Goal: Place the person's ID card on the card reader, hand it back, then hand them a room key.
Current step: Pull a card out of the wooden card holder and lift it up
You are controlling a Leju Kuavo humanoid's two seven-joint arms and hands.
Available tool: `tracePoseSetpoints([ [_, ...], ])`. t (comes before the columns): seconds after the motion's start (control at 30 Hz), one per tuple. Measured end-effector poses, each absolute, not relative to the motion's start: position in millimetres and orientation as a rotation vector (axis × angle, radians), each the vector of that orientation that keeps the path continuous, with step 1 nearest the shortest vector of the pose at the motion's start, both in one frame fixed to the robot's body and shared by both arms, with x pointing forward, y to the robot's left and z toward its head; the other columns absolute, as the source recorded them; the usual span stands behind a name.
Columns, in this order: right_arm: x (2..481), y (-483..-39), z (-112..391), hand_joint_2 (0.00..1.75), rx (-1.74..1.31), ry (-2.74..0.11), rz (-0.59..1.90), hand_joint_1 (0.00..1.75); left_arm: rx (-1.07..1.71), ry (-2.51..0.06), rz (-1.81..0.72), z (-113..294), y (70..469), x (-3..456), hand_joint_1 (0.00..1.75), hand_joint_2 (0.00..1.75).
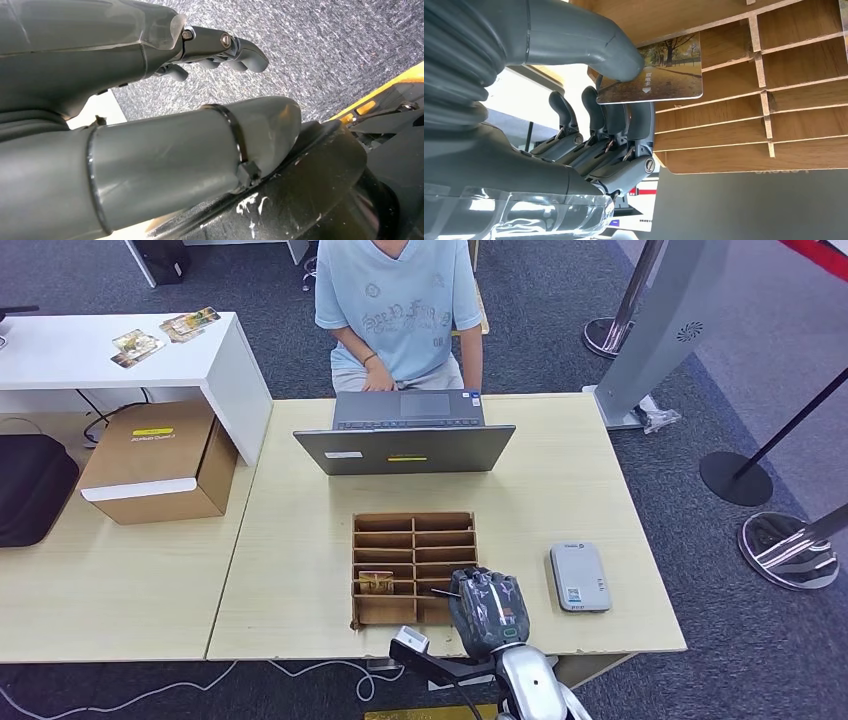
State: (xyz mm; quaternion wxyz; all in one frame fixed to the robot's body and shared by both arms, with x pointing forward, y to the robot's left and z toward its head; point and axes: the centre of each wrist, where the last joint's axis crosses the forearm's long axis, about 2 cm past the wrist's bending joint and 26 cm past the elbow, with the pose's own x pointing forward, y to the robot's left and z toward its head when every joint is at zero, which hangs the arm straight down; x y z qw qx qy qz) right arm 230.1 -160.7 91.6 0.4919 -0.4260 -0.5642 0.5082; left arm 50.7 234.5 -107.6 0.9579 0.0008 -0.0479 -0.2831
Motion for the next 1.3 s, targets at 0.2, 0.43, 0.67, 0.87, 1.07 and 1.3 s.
tracePoseSetpoints([
  [0.2,230.7,-160.7,91.5,1.75,-1.033,-1.37,1.235,1.45,0.0,-0.096,-0.577,-107.6,234.5,50.7,0.0,0.0],
  [0.43,231.4,-160.7,91.6,1.75,-1.033,-1.371,1.235,1.48,-0.002,-0.096,-0.578,-107.6,234.5,50.6,0.0,0.0],
  [0.67,231.9,-160.8,91.7,1.75,-1.029,-1.38,1.235,1.68,-0.003,-0.096,-0.579,-107.6,234.5,50.6,0.0,0.0],
  [0.87,232.0,-160.9,93.7,1.75,-1.027,-1.422,1.213,1.7,-0.002,-0.095,-0.582,-107.6,234.5,50.6,0.0,0.0],
  [1.07,232.6,-161.2,98.2,1.75,-1.04,-1.474,1.184,1.74,-0.001,-0.095,-0.587,-107.6,234.5,50.7,0.0,0.0],
  [1.3,232.4,-161.5,101.7,1.75,-1.049,-1.514,1.163,1.75,-0.001,-0.095,-0.591,-107.6,234.4,50.7,0.0,0.0],
])
